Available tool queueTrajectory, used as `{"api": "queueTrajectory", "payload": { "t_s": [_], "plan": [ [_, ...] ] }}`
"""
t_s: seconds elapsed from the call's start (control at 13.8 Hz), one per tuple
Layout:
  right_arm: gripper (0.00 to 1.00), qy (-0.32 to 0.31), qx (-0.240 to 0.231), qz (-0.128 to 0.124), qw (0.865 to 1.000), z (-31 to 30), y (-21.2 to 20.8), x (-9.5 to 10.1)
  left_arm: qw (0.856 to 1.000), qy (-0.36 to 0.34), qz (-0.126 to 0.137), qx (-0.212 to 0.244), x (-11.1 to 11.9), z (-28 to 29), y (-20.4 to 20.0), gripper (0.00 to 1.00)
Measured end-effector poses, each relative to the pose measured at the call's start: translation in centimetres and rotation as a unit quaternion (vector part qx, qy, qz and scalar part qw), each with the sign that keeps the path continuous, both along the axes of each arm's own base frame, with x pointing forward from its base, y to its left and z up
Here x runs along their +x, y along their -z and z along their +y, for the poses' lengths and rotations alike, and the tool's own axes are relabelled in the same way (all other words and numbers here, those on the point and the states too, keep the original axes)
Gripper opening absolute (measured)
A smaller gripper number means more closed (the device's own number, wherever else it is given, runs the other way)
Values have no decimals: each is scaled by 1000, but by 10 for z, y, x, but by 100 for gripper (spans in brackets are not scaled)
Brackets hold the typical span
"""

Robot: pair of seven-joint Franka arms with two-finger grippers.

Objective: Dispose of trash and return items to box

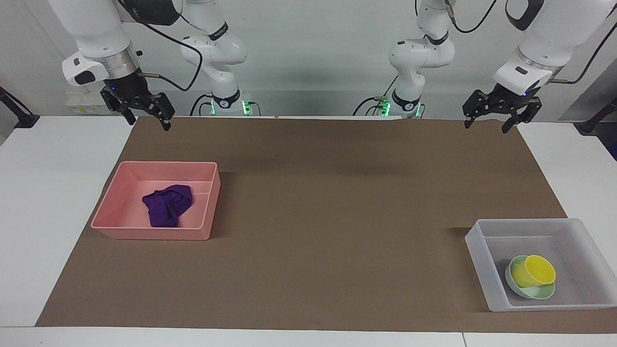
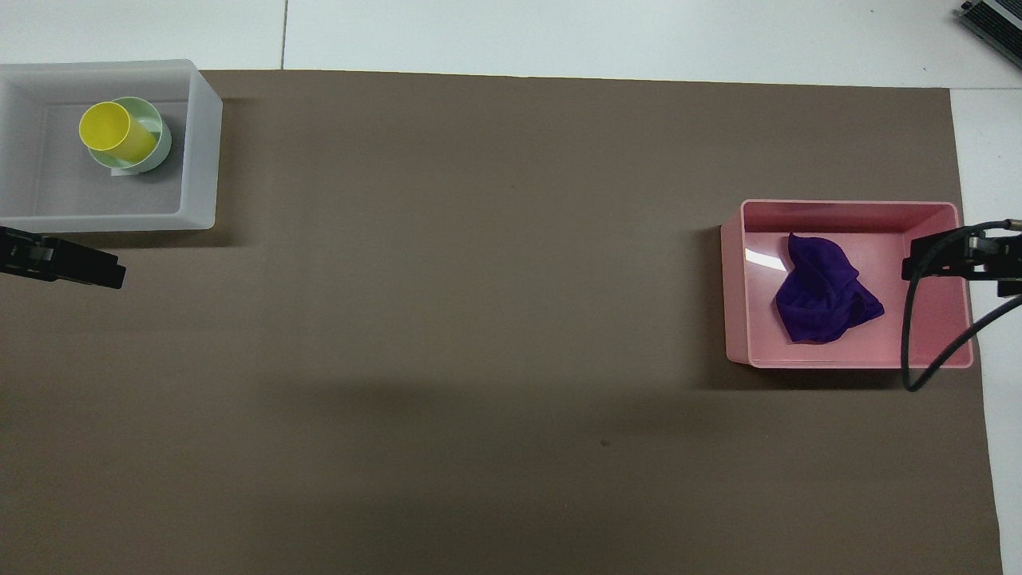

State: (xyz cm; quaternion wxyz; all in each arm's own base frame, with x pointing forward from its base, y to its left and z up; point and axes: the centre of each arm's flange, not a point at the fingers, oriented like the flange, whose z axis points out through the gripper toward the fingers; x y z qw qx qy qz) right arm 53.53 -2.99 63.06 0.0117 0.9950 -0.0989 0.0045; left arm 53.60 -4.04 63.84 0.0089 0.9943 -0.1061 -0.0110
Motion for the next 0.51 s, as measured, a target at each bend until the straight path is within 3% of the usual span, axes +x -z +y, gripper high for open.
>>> {"api": "queueTrajectory", "payload": {
  "t_s": [0.51],
  "plan": [
    [100, 0, 0, 0, 1000, 0, 0, 0, 1000, -11, 2, 1, 1, 12, 1, 100]
  ]
}}
